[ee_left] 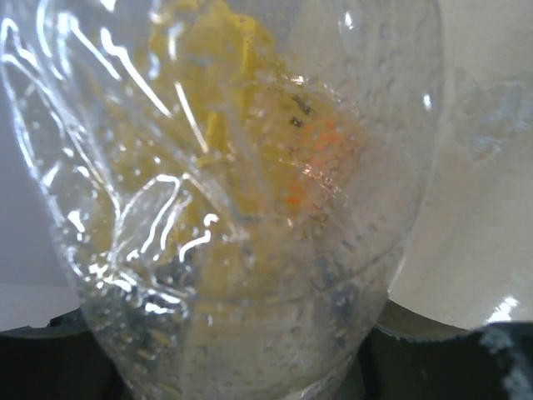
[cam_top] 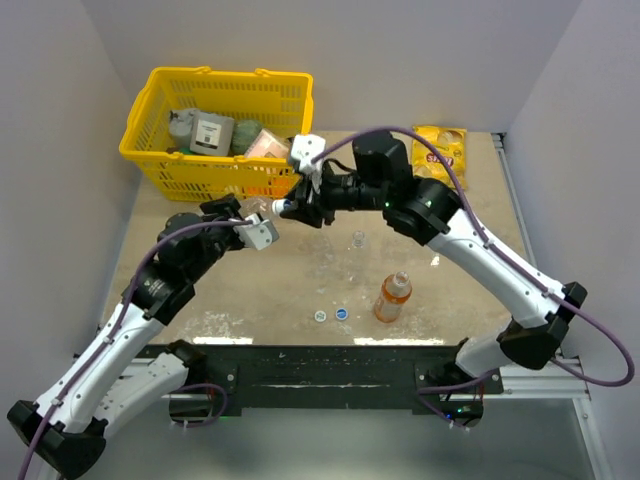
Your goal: Screw on the bottle caps
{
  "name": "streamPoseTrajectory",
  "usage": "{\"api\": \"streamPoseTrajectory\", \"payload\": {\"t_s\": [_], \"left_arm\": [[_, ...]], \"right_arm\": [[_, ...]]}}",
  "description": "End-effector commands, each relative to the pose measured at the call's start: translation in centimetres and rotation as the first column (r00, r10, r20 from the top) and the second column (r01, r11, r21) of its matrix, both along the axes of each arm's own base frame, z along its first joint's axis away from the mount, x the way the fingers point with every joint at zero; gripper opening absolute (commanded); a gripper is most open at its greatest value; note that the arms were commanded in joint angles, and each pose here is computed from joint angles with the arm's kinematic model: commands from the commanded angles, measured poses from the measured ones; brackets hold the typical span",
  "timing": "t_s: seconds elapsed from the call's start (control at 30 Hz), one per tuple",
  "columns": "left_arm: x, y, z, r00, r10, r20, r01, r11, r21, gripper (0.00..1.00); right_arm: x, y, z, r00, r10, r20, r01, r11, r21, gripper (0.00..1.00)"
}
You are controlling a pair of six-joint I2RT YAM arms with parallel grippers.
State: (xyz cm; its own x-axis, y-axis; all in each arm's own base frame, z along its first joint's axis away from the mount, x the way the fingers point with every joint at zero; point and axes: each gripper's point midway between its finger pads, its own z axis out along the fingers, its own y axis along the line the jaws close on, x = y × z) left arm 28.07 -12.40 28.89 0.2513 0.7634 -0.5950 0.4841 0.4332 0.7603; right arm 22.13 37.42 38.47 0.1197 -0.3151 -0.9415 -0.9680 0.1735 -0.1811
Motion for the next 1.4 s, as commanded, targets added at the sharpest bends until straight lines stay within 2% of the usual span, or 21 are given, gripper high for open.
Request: {"api": "streamPoseTrajectory", "payload": {"t_s": [0.0, 0.1, 0.2, 0.23, 0.27, 0.3, 0.37, 0.4, 0.43, 0.47, 0.53, 0.57, 0.6, 0.63, 0.67, 0.73, 0.77, 0.83, 0.93, 1.23, 1.37], "left_arm": [[1.5, 0.3, 9.5, 0.911, 0.112, 0.397, -0.054, 0.986, -0.155, 0.00], [2.1, 1.4, 9.6, 0.860, 0.188, 0.474, -0.145, 0.981, -0.126, 0.00], [3.3, 2.6, 7.8, 0.860, 0.268, 0.434, -0.259, 0.962, -0.082, 0.00], [3.5, 2.8, 7.0, 0.870, 0.283, 0.405, -0.280, 0.958, -0.069, 0.00], [3.8, 3.0, 6.5, 0.882, 0.310, 0.356, -0.297, 0.950, -0.093, 0.00], [3.7, 3.0, 4.7, 0.910, 0.304, 0.283, -0.303, 0.952, -0.048, 0.00], [3.2, 2.1, 3.5, 0.948, 0.258, 0.185, -0.251, 0.966, -0.064, 0.00], [2.6, 2.0, 1.5, 0.968, 0.230, 0.106, -0.229, 0.973, -0.018, 0.00], [1.9, 0.6, 0.5, 0.988, 0.149, 0.050, -0.148, 0.989, -0.022, 0.00], [1.2, 0.0, 0.2, 0.995, 0.102, 0.003, -0.102, 0.994, -0.035, 0.00], [-0.8, -1.4, -2.3, 0.990, -0.014, -0.140, 0.010, 0.999, -0.030, 0.00], [-1.7, -2.4, -2.1, 0.980, -0.080, -0.182, 0.068, 0.995, -0.071, 0.00], [-3.0, -2.6, -3.4, 0.957, -0.127, -0.261, 0.113, 0.991, -0.069, 0.00], [-4.6, -4.3, -3.7, 0.917, -0.251, -0.309, 0.225, 0.967, -0.118, 0.00], [-5.2, -4.8, -3.5, 0.895, -0.283, -0.343, 0.248, 0.958, -0.144, 0.00], [-6.7, -5.8, -4.1, 0.835, -0.352, -0.423, 0.296, 0.935, -0.194, 0.00], [-6.7, -6.3, -3.9, 0.814, -0.373, -0.445, 0.315, 0.928, -0.200, 0.00], [-7.6, -6.9, -4.2, 0.767, -0.411, -0.493, 0.346, 0.912, -0.221, 0.00], [-7.5, -7.4, -3.8, 0.752, -0.440, -0.491, 0.382, 0.898, -0.220, 0.00], [-6.5, -7.5, -2.2, 0.769, -0.450, -0.454, 0.421, 0.891, -0.168, 0.00], [-6.4, -7.5, -2.1, 0.773, -0.452, -0.445, 0.430, 0.889, -0.155, 0.00]], "right_arm": [[-0.2, 2.2, 0.9, 0.861, 0.056, -0.506, 0.040, 0.984, 0.176, 0.00], [1.5, 2.3, 1.0, 0.768, 0.107, -0.632, 0.052, 0.972, 0.228, 0.00], [2.9, 2.2, 1.7, 0.753, 0.106, -0.650, 0.075, 0.967, 0.245, 0.00], [3.3, 2.0, 3.0, 0.765, 0.111, -0.634, 0.080, 0.961, 0.266, 0.07], [4.7, 1.0, 3.9, 0.782, 0.096, -0.616, 0.103, 0.955, 0.280, 0.20], [5.3, 0.1, 6.7, 0.835, 0.109, -0.539, 0.087, 0.942, 0.325, 0.42], [8.4, -2.9, 8.9, 0.902, 0.057, -0.427, 0.108, 0.930, 0.351, 0.52], [8.1, -4.2, 11.4, 0.940, 0.077, -0.332, 0.058, 0.924, 0.379, 0.62], [8.6, -5.6, 11.4, 0.956, 0.047, -0.291, 0.061, 0.934, 0.353, 0.65], [8.8, -6.3, 11.5, 0.996, 0.023, -0.085, 0.004, 0.953, 0.301, 0.65], [8.3, -7.6, 9.0, 1.000, 0.006, 0.013, -0.009, 0.979, 0.204, 0.66], [6.8, -8.8, 9.8, 0.979, 0.020, 0.201, -0.053, 0.986, 0.160, 0.66], [6.5, -9.1, 6.8, 0.975, 0.036, 0.220, -0.058, 0.994, 0.095, 0.66], [5.2, -9.1, 5.2, 0.959, 0.067, 0.275, -0.078, 0.997, 0.028, 0.66], [3.4, -10.1, 5.9, 0.874, 0.115, 0.472, -0.106, 0.993, -0.046, 0.66], [1.4, -9.6, 1.3, 0.827, 0.215, 0.519, -0.141, 0.974, -0.179, 0.65], [0.1, -10.0, 1.7, 0.755, 0.254, 0.604, -0.156, 0.965, -0.212, 0.65], [-1.6, -9.2, 0.2, 0.718, 0.329, 0.613, -0.210, 0.942, -0.260, 0.65], [-2.7, -8.2, -0.4, 0.677, 0.396, 0.621, -0.247, 0.916, -0.315, 0.64], [-3.8, -5.8, -0.8, 0.616, 0.465, 0.636, -0.302, 0.885, -0.355, 0.61], [-4.3, -5.3, -0.7, 0.604, 0.482, 0.635, -0.325, 0.876, -0.356, 0.56]]}}
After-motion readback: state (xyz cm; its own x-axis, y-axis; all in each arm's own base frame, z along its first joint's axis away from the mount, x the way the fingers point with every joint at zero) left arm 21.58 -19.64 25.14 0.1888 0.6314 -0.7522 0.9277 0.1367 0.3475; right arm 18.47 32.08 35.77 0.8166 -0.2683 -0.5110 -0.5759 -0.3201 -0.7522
